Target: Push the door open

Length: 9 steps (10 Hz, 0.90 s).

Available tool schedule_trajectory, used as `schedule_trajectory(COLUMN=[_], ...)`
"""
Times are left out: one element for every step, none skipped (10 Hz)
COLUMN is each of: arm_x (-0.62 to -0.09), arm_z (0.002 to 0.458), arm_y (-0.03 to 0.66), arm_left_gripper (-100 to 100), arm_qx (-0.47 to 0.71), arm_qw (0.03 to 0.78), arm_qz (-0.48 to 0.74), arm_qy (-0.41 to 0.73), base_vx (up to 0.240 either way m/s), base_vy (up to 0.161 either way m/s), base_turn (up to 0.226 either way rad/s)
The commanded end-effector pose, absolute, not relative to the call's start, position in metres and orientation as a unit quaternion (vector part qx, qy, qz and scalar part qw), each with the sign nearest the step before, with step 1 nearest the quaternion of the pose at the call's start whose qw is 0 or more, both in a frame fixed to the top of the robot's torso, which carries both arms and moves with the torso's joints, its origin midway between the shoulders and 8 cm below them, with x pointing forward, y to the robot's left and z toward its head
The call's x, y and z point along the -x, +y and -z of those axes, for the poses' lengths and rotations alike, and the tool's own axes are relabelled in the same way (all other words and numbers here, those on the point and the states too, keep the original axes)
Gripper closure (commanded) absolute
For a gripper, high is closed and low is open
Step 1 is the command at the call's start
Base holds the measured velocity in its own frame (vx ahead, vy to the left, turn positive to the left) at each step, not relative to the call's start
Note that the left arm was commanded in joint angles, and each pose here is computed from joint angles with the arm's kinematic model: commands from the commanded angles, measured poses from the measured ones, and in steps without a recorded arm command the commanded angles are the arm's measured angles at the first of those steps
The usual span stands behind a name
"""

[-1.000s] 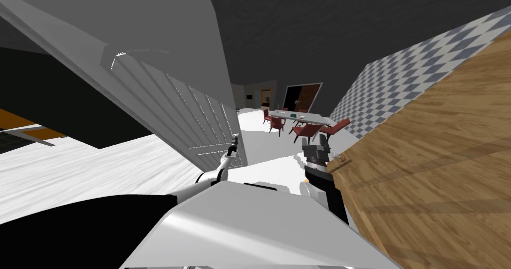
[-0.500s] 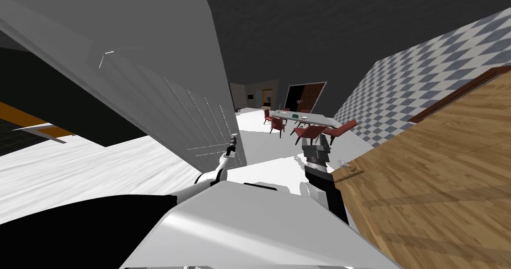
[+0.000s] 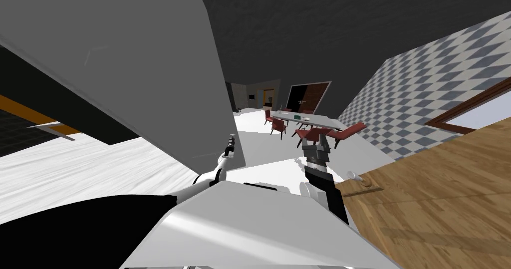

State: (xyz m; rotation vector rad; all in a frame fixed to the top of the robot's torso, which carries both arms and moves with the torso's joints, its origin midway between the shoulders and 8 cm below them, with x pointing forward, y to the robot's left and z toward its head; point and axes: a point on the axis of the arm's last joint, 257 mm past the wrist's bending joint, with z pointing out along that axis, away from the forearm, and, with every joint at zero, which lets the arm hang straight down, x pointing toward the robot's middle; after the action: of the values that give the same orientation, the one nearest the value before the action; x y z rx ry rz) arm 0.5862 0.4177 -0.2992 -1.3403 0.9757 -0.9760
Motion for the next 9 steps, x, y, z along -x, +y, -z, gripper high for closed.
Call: schedule_trajectory(arm_x=[-0.581, -0.580, -0.578, -0.576, -0.573, -0.572, -0.570, -0.568, -0.568], arm_z=[0.297, 0.297, 0.297, 0.297, 0.297, 0.297, 0.296, 0.296, 0.299], arm_y=[0.436, 0.439, 0.445, 0.450, 0.457, 0.461, 0.466, 0.471, 0.467], arm_left_gripper=[100, 100, 100, 100, 100, 100, 100, 100, 100], arm_qx=[0.578, 0.579, 0.581, 0.583, 0.586, 0.588, 0.589, 0.591, 0.592], arm_qw=[0.579, 0.580, 0.582, 0.584, 0.586, 0.588, 0.590, 0.591, 0.589], arm_qz=[0.406, 0.405, 0.402, 0.399, 0.395, 0.393, 0.390, 0.388, 0.388], arm_qy=[0.408, 0.406, 0.403, 0.400, 0.396, 0.393, 0.391, 0.388, 0.390], base_vx=[0.120, 0.188, 0.175, 0.176, 0.192, 0.180, 0.172, 0.176, 0.080], base_vy=[-0.047, -0.107, -0.095, -0.062, -0.068, -0.078, -0.079, -0.056, -0.016], base_turn=[0.043, 0.078, 0.066, 0.038, 0.064, 0.054, 0.045, 0.052, 0.033])
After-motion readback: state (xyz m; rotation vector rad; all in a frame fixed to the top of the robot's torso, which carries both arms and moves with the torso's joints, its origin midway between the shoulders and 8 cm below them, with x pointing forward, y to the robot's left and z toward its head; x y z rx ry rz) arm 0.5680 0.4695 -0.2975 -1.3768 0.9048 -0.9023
